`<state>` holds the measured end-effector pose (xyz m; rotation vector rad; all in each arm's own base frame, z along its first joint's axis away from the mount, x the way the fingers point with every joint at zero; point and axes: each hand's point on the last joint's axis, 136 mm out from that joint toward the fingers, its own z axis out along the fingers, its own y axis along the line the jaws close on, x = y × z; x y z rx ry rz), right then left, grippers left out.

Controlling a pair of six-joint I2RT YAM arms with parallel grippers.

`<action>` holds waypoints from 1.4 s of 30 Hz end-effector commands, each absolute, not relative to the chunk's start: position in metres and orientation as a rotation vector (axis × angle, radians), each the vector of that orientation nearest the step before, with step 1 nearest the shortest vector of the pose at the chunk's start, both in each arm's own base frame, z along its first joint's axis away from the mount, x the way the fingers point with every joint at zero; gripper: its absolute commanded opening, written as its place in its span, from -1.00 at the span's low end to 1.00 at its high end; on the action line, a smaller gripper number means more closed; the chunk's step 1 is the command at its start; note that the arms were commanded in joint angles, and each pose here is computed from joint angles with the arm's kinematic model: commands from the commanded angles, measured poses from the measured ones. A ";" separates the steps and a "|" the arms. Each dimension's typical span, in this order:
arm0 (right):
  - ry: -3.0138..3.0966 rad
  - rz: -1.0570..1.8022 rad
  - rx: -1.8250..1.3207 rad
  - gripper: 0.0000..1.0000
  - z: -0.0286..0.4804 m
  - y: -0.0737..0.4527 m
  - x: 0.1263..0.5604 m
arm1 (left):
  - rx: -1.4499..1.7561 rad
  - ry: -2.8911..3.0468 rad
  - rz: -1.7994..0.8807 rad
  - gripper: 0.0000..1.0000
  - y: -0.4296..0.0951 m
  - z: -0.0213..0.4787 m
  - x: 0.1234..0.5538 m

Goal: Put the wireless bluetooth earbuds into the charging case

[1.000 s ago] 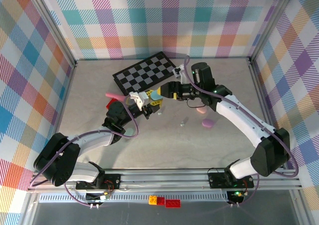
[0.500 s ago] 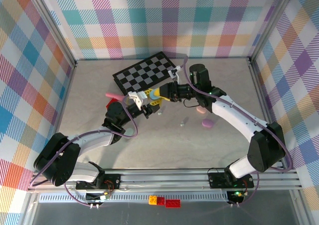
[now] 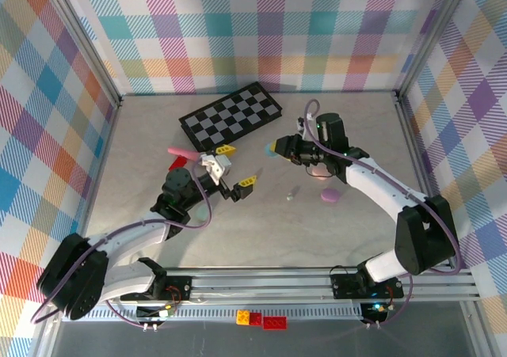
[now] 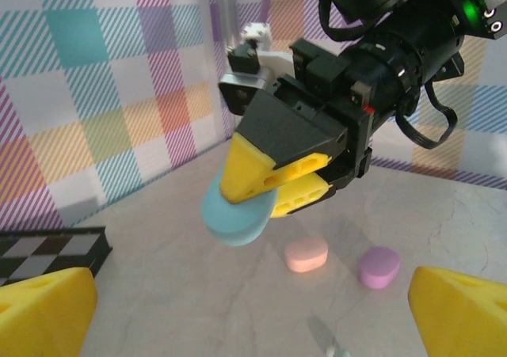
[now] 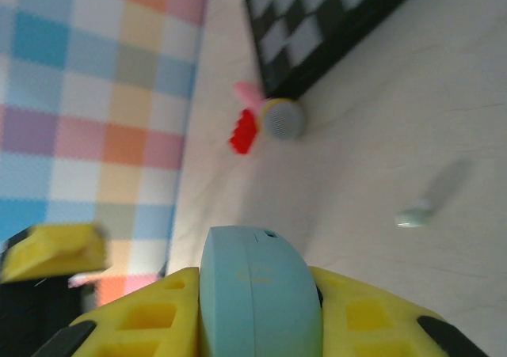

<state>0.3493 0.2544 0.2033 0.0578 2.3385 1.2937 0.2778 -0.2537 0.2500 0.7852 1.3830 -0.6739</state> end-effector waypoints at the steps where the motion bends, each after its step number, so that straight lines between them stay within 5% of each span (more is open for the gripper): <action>1: 2.378 1.139 0.151 -0.58 0.163 0.234 0.372 | 0.771 1.515 -0.605 0.99 -0.238 0.224 0.276; 15: 2.522 1.044 0.312 -0.55 0.060 0.223 0.411 | 0.586 1.966 -0.345 0.99 -0.180 0.185 0.279; 21: 2.551 0.970 0.304 -0.15 0.048 0.214 0.411 | 0.592 2.085 -0.224 0.99 -0.167 0.178 0.282; 30: 2.548 0.813 0.195 0.49 0.076 0.198 0.408 | 0.682 2.343 -0.026 0.99 -0.144 0.151 0.272; 42: 2.415 0.834 0.029 0.66 0.153 0.197 0.384 | 0.772 2.595 0.178 0.99 -0.117 0.122 0.250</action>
